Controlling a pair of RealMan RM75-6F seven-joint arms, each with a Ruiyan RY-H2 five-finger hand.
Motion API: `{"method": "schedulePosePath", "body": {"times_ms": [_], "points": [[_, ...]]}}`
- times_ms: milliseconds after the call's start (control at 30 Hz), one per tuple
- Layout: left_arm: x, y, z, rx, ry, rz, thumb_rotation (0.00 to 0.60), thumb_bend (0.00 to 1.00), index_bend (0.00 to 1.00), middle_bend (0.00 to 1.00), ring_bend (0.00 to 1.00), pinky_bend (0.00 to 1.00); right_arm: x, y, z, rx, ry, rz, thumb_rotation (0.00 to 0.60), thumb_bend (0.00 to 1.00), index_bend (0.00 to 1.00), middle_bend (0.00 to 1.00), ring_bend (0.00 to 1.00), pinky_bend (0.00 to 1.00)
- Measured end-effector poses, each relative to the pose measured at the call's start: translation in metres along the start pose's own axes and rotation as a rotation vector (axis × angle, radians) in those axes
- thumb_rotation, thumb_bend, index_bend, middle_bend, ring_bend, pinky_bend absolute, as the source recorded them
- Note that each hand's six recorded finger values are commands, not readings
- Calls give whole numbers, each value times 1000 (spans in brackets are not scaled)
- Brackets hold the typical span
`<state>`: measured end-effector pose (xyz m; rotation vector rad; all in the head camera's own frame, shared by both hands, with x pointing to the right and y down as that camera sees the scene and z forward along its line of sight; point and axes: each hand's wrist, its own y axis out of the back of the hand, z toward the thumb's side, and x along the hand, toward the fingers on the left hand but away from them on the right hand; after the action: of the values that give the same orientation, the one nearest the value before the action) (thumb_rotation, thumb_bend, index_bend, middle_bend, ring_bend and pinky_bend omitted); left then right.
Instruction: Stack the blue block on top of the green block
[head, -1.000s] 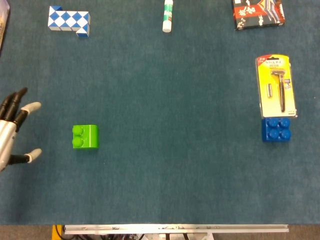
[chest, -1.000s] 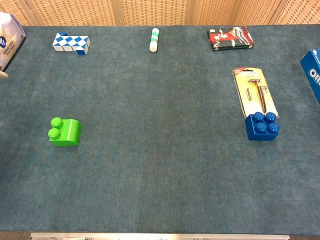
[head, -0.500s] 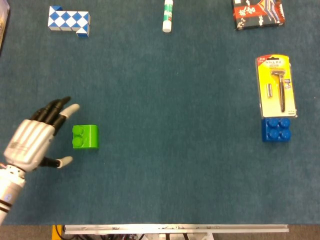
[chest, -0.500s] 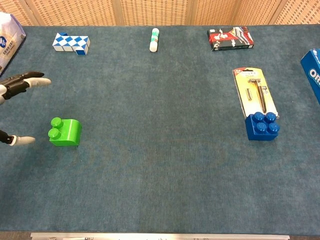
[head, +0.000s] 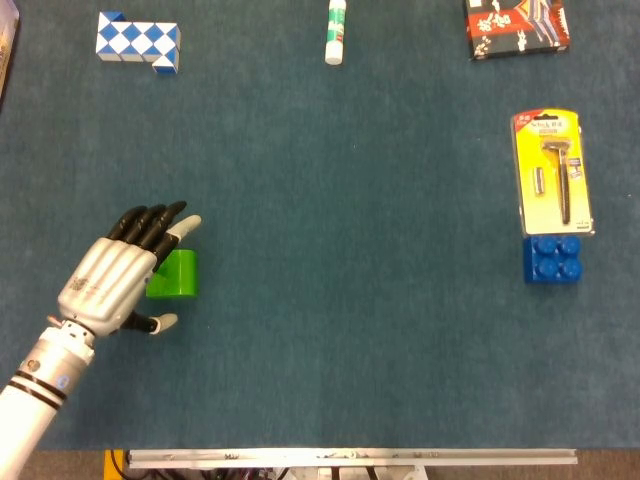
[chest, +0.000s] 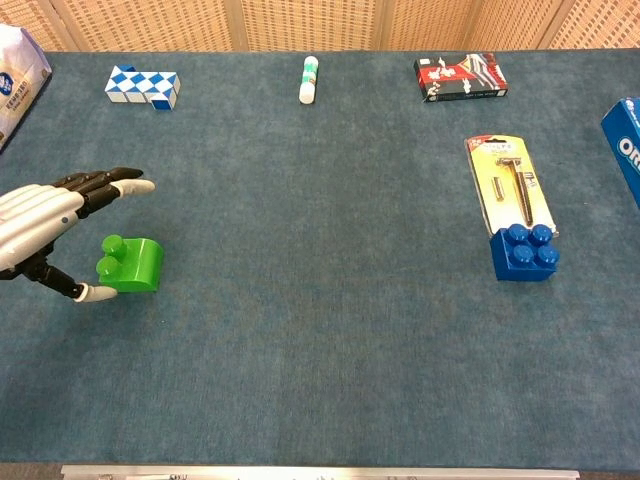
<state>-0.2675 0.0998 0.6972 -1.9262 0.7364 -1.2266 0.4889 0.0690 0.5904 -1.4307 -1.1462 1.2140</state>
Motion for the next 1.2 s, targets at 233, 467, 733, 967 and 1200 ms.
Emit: {"method": "schedulePosePath", "body": {"times_ms": [233, 467, 733, 967, 1200], "points": [[8, -14, -8, 15, 35, -35, 600, 24, 0, 0, 0, 48, 0, 1, -1, -2, -2, -2, 600, 433, 393, 299, 273, 330], [14, -24, -7, -3, 37, -61, 600, 23, 0, 0, 0, 48, 0, 1, 0, -2, -2, -2, 600, 433, 393, 299, 273, 330], [26, -29, -11, -7, 52, -68, 600, 23, 0, 0, 0, 48, 1, 2, -1, -1, -3, -4, 600, 432, 393, 299, 273, 330], [34, -31, -22, 9, 81, -71, 600, 24, 0, 0, 0, 48, 0, 2, -1, -2, -4, -5, 600, 432, 393, 299, 273, 330], [37, -26, -37, 45, 127, -45, 600, 23, 0, 0, 0, 48, 1, 2, -1, -2, -3, -5, 600, 431, 393, 299, 273, 330]]}}
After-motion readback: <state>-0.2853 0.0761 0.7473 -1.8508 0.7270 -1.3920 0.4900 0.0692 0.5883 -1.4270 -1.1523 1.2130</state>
